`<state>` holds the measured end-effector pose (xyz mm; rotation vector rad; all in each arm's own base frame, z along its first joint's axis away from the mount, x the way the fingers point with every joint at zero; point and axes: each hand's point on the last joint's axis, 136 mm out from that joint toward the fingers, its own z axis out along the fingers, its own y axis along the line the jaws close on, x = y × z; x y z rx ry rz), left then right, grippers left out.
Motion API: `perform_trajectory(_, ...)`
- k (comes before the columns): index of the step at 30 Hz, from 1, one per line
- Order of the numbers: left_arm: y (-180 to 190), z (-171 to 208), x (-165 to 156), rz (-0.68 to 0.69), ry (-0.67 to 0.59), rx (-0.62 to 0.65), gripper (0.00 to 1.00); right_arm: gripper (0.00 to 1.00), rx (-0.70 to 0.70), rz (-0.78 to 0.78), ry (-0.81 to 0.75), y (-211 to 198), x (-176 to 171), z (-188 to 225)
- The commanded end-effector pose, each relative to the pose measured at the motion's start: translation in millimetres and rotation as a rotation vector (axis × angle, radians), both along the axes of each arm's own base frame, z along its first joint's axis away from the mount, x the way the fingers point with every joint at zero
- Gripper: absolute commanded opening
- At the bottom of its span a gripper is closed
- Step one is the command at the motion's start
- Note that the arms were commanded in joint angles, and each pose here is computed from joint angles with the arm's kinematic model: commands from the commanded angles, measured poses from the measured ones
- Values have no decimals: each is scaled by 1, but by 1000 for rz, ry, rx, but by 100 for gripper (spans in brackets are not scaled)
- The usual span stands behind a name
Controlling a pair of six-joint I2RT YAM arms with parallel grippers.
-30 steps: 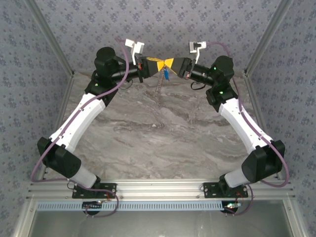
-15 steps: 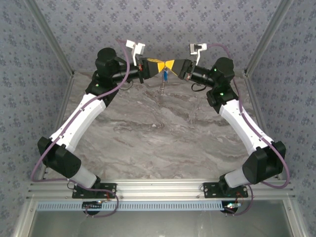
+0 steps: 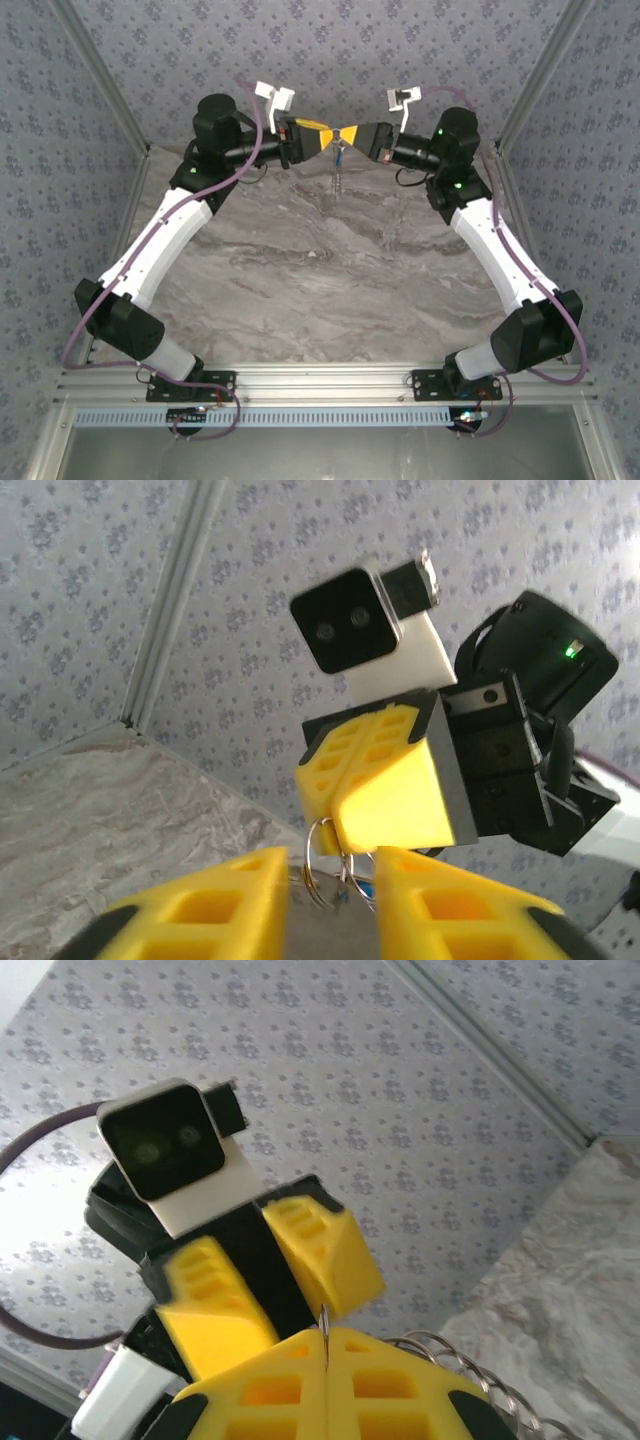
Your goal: Put the keys on the keyring
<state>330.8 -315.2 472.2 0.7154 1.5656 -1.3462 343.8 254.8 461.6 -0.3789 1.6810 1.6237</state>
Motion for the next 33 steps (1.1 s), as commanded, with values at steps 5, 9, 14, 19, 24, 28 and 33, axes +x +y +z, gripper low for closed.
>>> perform_trajectory(5, 25, 32, -17, -7, -91, 48, 48, 0, -187, 21, -105, -26, -9, 0)
perform_trajectory(9, 23, 25, -22, -54, -77, 112, 52, 0, -259, 39, -125, -27, -8, -5)
perform_trajectory(14, 19, 19, -24, -108, -49, 153, 52, 0, -317, 75, -145, -21, -10, -10)
perform_trajectory(19, 14, 13, -24, -161, -19, 158, 48, 0, -361, 114, -148, -8, -16, -17)
perform_trajectory(24, 10, 11, -22, -183, -6, 158, 46, 0, -368, 148, -145, 6, -22, -22)
perform_trajectory(28, 9, 5, -22, -199, 10, 168, 45, 0, -365, 164, -150, 13, -26, -21)
perform_trajectory(33, 8, 0, -23, -219, 29, 170, 42, 0, -354, 170, -155, 17, -27, -18)
